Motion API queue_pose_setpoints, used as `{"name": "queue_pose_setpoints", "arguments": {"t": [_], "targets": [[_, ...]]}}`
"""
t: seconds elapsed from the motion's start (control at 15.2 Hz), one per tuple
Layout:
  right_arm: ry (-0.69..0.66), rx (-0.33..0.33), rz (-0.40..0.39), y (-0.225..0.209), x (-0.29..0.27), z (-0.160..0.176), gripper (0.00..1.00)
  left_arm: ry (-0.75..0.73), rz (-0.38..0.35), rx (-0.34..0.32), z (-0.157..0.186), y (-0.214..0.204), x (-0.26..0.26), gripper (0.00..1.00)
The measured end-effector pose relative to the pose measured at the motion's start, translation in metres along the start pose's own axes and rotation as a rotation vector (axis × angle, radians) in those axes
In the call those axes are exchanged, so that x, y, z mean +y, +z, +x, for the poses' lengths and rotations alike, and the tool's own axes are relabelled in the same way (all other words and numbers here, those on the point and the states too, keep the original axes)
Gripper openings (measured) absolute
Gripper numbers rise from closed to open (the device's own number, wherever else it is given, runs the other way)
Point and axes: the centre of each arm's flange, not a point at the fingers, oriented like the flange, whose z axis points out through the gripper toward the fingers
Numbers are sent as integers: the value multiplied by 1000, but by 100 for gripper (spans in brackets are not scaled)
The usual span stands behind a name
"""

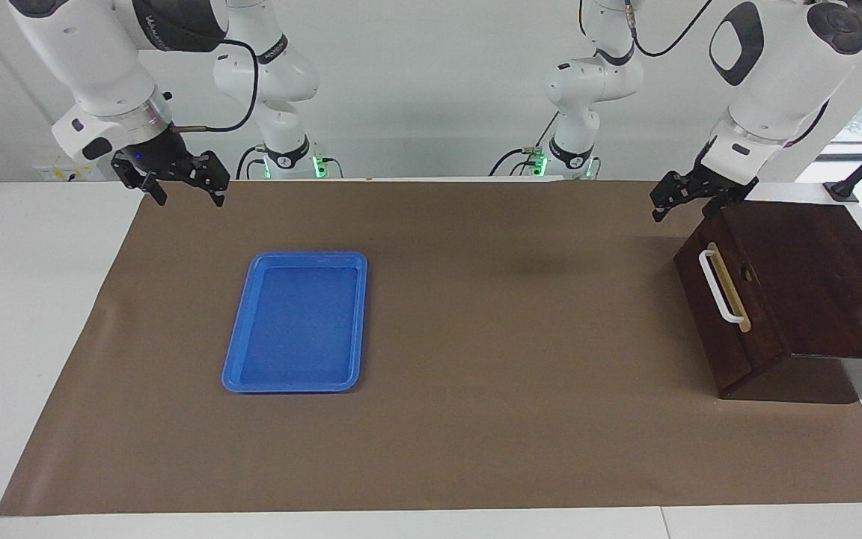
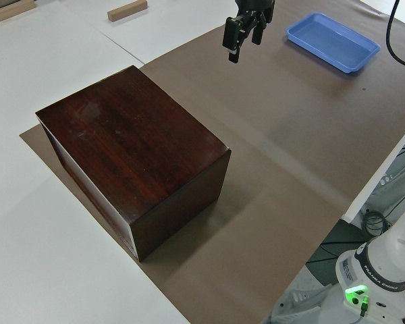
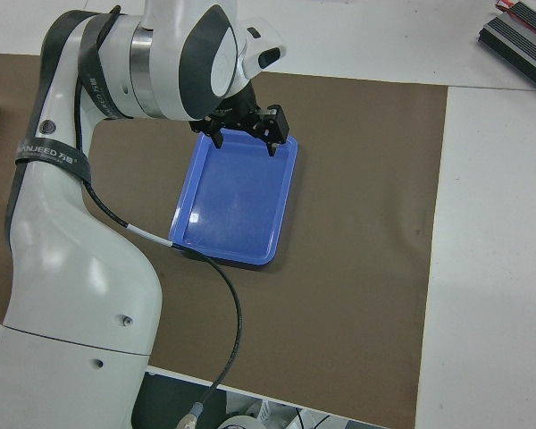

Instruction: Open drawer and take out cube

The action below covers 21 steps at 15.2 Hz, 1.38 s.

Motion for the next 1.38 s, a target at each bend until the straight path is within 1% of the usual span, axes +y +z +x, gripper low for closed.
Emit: {"name": "queue_pose_setpoints", "arguments": {"t": [0.46, 0.72, 0.99, 1.12, 1.38], "targets": [[0, 0, 0, 0, 0, 0, 100, 39, 1, 0, 0, 0, -1, 100], [0, 0, 0, 0, 0, 0, 100, 78, 46, 19, 4, 7, -10, 100], [0, 0, 0, 0, 0, 0, 100, 108, 140, 57, 16, 34, -20, 100], [0, 0, 0, 0, 0, 0, 100, 134, 193, 59, 23, 56, -25, 100], [0, 0, 0, 0, 0, 0, 100, 189, 270, 60, 33, 105, -31, 100]]}}
